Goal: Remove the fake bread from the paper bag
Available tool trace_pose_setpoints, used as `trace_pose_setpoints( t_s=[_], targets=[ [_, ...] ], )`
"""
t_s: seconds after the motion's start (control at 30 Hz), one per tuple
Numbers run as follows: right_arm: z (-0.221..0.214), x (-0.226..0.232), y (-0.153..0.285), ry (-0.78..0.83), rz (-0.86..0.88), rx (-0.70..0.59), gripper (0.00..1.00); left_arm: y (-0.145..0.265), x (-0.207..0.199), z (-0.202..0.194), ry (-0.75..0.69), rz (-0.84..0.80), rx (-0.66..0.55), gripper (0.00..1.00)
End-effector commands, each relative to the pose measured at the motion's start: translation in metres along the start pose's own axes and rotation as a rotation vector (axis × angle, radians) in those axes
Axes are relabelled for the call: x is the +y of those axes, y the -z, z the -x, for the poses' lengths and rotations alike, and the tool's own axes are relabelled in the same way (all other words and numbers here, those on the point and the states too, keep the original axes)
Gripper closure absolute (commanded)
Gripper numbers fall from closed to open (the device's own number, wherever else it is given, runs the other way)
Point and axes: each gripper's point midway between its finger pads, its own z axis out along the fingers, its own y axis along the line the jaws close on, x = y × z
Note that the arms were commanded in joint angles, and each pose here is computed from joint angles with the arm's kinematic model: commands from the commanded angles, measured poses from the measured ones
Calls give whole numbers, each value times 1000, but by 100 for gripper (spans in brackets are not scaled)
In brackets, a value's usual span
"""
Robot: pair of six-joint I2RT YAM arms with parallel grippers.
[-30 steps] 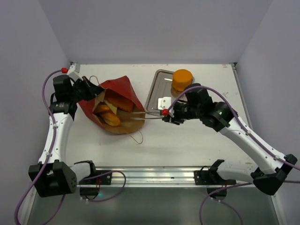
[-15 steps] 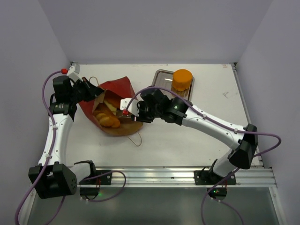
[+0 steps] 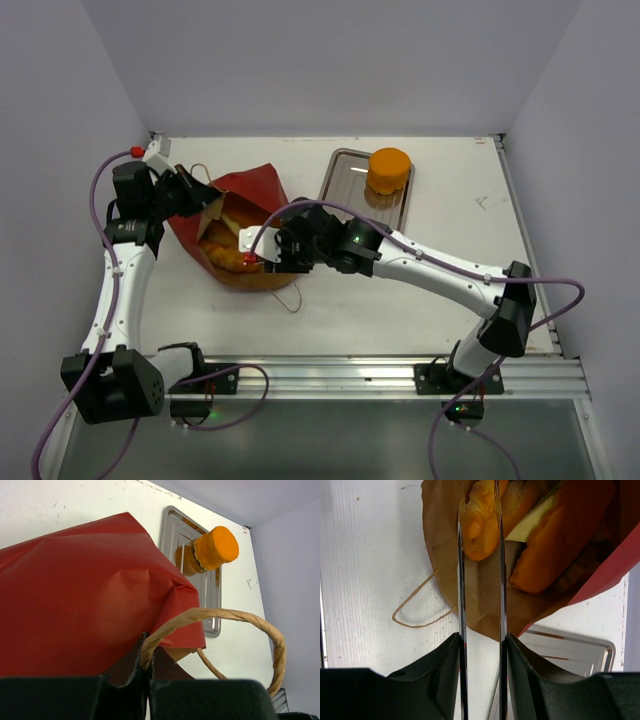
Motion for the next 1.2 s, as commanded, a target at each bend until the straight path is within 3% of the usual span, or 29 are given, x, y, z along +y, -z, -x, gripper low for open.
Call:
trace_pose_setpoints(
  t_s=[0.0,0.43,1.17],
  targets=[
    [-7,0,-9,5,-17,34,57,6,-6,7,-26,-14,-5,100],
    [-13,8,-36,-77,25,89,55,8,-7,1,-27,-22,-3,100],
    [-11,1,-41,-171,-15,81,53,10,-8,-1,-21,-30,-8,100]
  ],
)
